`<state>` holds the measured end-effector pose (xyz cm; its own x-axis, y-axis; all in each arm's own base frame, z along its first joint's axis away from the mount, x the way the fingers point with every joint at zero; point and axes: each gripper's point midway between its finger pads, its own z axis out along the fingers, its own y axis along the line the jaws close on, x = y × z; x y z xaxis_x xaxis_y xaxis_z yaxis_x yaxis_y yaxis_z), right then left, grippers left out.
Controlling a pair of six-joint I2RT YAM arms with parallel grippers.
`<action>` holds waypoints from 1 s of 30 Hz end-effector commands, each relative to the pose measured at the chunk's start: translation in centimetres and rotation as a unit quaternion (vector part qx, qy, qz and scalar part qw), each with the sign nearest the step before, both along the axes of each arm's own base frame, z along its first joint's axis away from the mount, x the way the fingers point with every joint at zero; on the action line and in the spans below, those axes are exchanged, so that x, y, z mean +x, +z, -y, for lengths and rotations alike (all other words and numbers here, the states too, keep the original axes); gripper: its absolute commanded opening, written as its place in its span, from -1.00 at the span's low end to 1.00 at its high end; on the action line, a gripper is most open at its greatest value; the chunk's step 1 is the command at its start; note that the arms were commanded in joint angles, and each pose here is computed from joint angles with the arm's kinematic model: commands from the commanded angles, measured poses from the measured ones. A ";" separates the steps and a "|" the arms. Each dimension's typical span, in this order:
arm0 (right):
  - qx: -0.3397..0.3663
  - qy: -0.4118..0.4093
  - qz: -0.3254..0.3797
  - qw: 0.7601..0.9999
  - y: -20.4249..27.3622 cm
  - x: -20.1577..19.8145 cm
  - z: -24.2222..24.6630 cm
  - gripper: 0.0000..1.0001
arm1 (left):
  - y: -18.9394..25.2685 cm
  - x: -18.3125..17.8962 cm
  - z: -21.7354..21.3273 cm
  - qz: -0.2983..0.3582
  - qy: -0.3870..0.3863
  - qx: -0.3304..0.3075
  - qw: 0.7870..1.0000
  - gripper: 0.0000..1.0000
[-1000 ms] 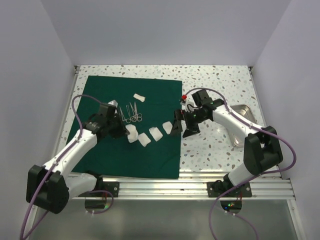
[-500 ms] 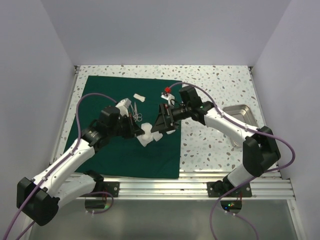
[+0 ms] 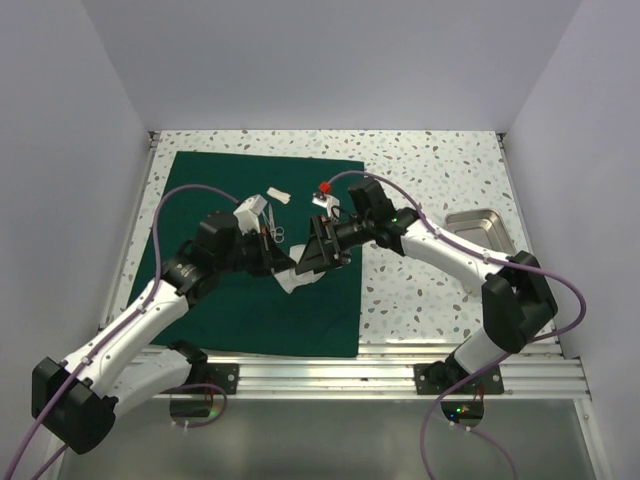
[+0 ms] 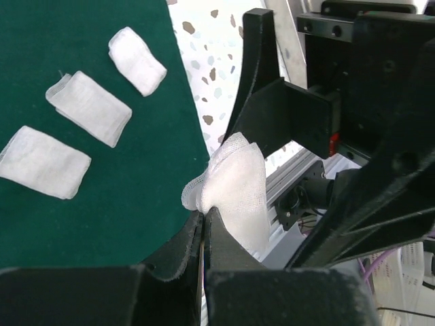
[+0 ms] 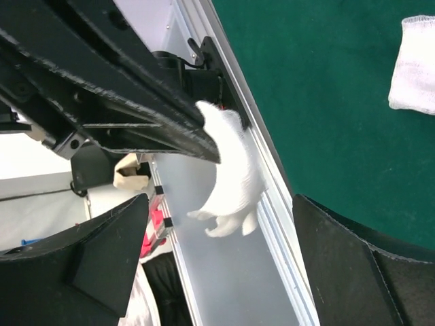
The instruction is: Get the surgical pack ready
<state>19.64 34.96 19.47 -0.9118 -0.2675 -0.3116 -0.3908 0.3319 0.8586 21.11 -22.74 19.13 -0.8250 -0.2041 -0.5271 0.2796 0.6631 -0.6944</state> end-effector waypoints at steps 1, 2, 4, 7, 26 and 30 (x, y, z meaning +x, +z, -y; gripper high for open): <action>0.006 0.004 0.006 1.000 -0.1 0.1 -0.2 0.76 | 1.9 -0.3 1.0 0.037 -0.028 -0.031 0.998 -1.00; 0.005 0.004 0.007 1.000 -0.2 0.1 -0.2 0.75 | 2.0 -0.3 1.0 0.037 -0.031 -0.033 0.998 -1.00; 0.004 0.003 0.002 1.000 -0.5 0.1 -0.2 0.69 | 2.0 -0.5 1.1 0.038 -0.035 -0.035 0.998 -1.00; 0.004 0.000 0.007 1.000 -0.6 0.1 -0.1 0.62 | 2.0 -0.6 1.1 0.037 -0.037 -0.034 0.998 -1.00; -0.050 -0.041 0.007 0.998 -1.9 0.2 1.6 -1.00 | 0.5 0.1 0.3 0.013 -0.011 0.007 1.000 -0.79; -0.057 -0.080 0.001 0.995 -2.1 1.3 3.6 -1.00 | -0.5 1.8 -0.8 -0.006 0.023 0.050 0.998 -0.01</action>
